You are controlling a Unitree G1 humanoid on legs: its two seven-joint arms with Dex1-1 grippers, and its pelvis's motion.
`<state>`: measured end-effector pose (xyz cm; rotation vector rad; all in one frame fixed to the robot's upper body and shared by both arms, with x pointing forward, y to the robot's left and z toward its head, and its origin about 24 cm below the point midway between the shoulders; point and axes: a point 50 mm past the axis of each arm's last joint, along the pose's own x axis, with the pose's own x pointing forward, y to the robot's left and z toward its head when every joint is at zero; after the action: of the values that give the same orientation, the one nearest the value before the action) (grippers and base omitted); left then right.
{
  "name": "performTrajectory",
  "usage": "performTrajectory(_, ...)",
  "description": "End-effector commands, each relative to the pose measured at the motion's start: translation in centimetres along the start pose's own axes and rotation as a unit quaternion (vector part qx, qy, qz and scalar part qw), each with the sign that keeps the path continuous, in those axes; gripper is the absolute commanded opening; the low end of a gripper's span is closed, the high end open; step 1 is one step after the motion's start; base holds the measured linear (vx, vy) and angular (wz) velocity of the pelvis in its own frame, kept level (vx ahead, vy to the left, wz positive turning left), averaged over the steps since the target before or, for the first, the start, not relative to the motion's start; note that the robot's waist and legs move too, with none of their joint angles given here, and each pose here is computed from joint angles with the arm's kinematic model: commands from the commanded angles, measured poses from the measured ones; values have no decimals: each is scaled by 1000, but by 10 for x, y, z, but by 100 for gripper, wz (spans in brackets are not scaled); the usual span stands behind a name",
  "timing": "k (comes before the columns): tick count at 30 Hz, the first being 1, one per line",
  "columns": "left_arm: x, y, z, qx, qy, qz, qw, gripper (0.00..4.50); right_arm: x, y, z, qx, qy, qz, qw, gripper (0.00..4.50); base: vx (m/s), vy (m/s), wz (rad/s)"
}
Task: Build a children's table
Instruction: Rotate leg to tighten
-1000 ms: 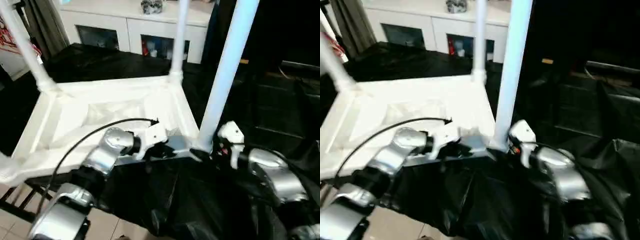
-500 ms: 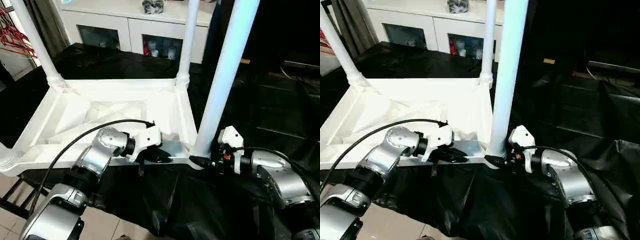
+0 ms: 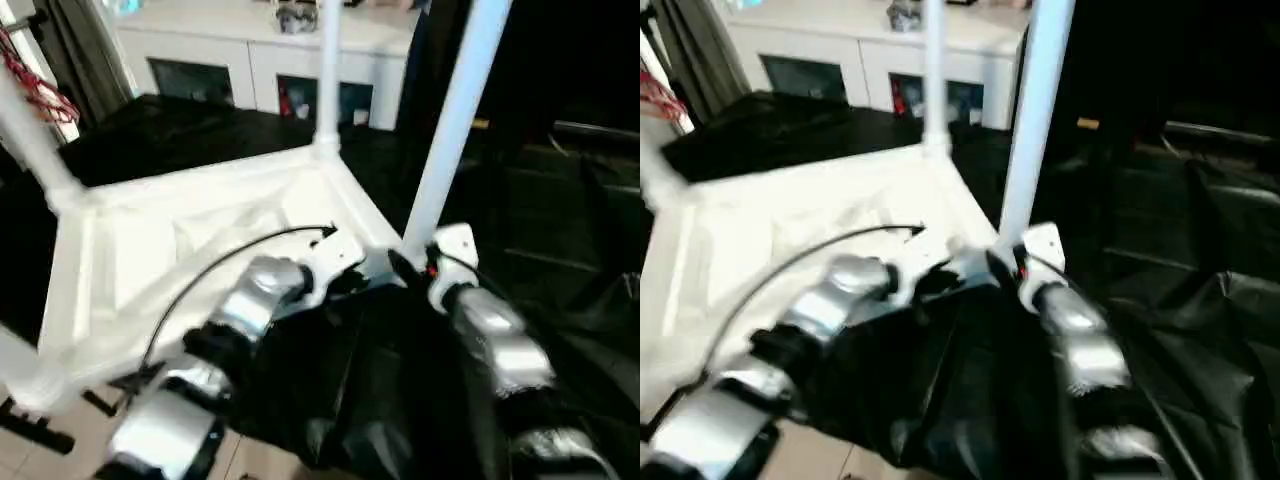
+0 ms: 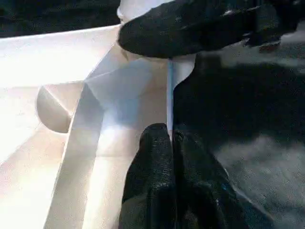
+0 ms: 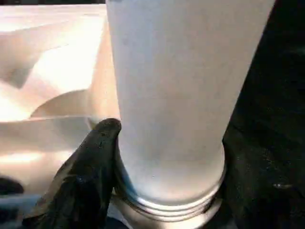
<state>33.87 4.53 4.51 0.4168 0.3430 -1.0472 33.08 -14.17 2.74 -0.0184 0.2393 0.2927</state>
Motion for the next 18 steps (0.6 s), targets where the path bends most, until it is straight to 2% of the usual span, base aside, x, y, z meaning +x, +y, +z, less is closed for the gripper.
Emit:
performTrajectory(1,6,-2,12,11,-17,9,1000,0,5,28,-13,2,27,40,999,273,0,0,0)
performTrajectory(3,7,-4,12,19,-20,-2,1000,0,7,33,-9,2,13,52,999,329,0,0,0)
performTrajectory(7,2,-5,10,37,-28,-28,999,0,6,39,-5,21,-4,88,996,370,0,0,0)
performTrajectory(13,-17,-2,1,52,-36,-75,995,0,-6,21,3,-34,-16,163,986,401,0,0,0)
performTrajectory(14,-22,0,-2,51,-38,-87,994,0,-14,15,5,-57,-17,207,977,401,0,0,0)
performTrajectory(18,-31,1,-8,57,-39,-116,991,0,-28,3,6,-92,0,272,958,401,0,0,0)
